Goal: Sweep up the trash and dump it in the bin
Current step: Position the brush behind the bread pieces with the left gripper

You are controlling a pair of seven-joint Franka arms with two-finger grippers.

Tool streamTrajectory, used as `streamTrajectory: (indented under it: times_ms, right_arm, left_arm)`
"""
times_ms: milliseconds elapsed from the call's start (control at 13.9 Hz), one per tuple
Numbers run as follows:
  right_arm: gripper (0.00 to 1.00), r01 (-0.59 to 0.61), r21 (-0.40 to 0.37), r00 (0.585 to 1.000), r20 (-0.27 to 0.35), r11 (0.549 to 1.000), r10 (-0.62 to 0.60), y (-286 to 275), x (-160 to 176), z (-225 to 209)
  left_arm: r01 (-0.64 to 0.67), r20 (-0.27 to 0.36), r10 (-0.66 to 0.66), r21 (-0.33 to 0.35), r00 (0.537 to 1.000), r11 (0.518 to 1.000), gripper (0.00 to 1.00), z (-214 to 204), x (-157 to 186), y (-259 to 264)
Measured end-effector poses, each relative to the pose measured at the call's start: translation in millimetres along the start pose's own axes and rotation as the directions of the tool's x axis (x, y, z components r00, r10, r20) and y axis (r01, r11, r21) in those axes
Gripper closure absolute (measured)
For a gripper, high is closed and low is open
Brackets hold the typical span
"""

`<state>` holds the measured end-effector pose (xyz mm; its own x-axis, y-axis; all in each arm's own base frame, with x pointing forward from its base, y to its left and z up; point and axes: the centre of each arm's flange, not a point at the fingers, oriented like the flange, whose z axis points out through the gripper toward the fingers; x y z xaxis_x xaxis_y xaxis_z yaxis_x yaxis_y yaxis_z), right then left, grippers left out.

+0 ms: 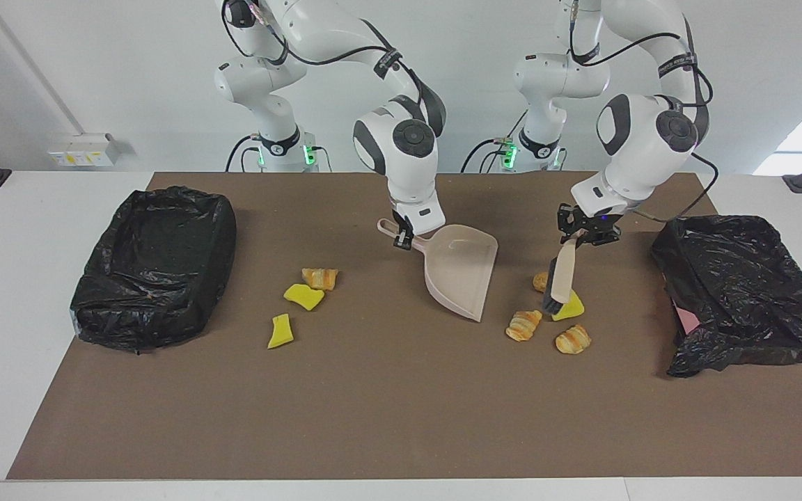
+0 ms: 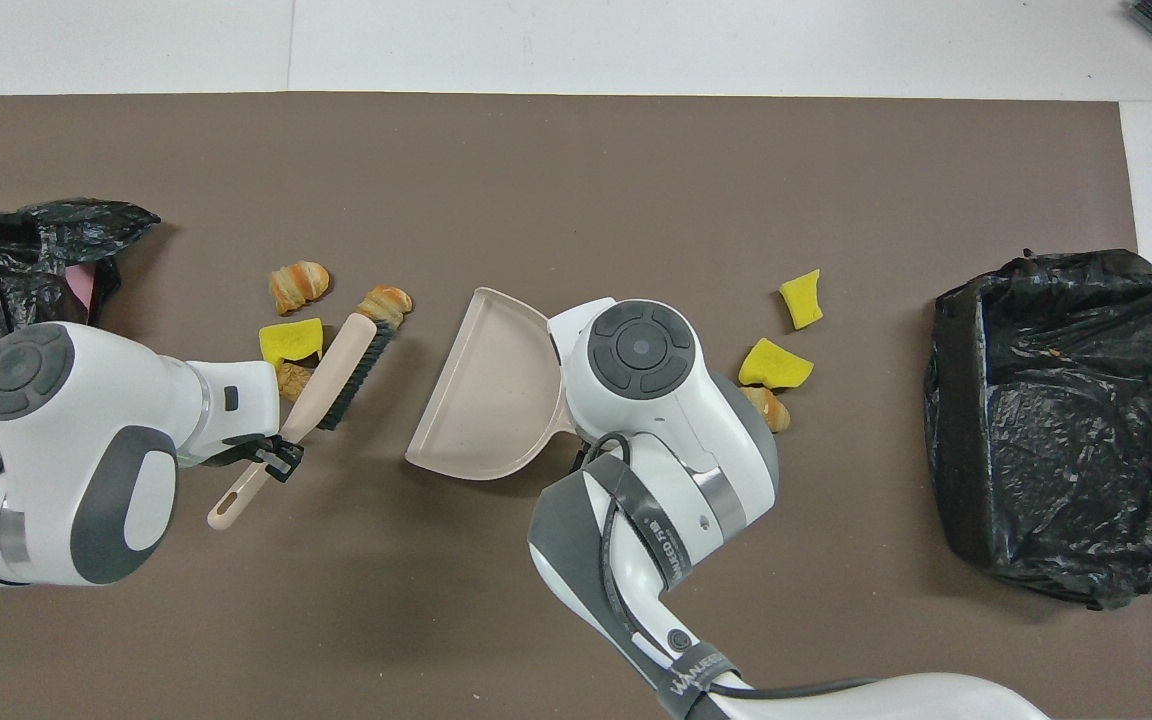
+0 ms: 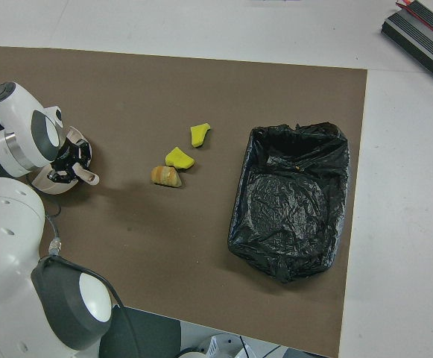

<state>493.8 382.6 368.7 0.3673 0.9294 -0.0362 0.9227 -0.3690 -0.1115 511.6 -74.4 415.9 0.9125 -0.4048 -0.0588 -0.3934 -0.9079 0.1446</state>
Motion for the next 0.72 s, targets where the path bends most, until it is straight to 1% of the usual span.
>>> streamTrajectory:
  times_ms: [144, 359, 503, 718]
  right_arm:
    - [0.68, -0.016, -0.003, 1.000, -0.004, 1.000, 0.016, -1.0, 1.4, -1.5]
    - [0.68, -0.028, -0.004, 1.000, -0.007, 1.000, 0.028, -1.4, 1.9, -0.2]
    - [0.68, -0.031, -0.017, 0.999, -0.028, 0.999, 0.030, 1.2, 5.0, 4.8]
    - [0.68, -0.032, -0.019, 0.999, -0.030, 0.999, 0.031, 3.1, 7.4, 12.9]
  left_arm:
    - [0.082, 0.034, -0.083, 0.032, 0.996, 0.996, 0.74, 1.2, -9.5, -20.2]
    - [0.214, 0.056, -0.216, 0.040, 0.975, 0.976, 0.74, 10.9, -23.9, -56.9]
    - [0.278, 0.054, -0.280, 0.043, 0.958, 0.960, 0.74, 22.9, -22.7, -69.3]
    - [0.332, 0.030, -0.334, 0.052, 0.942, 0.942, 0.74, 47.8, -8.2, -75.5]
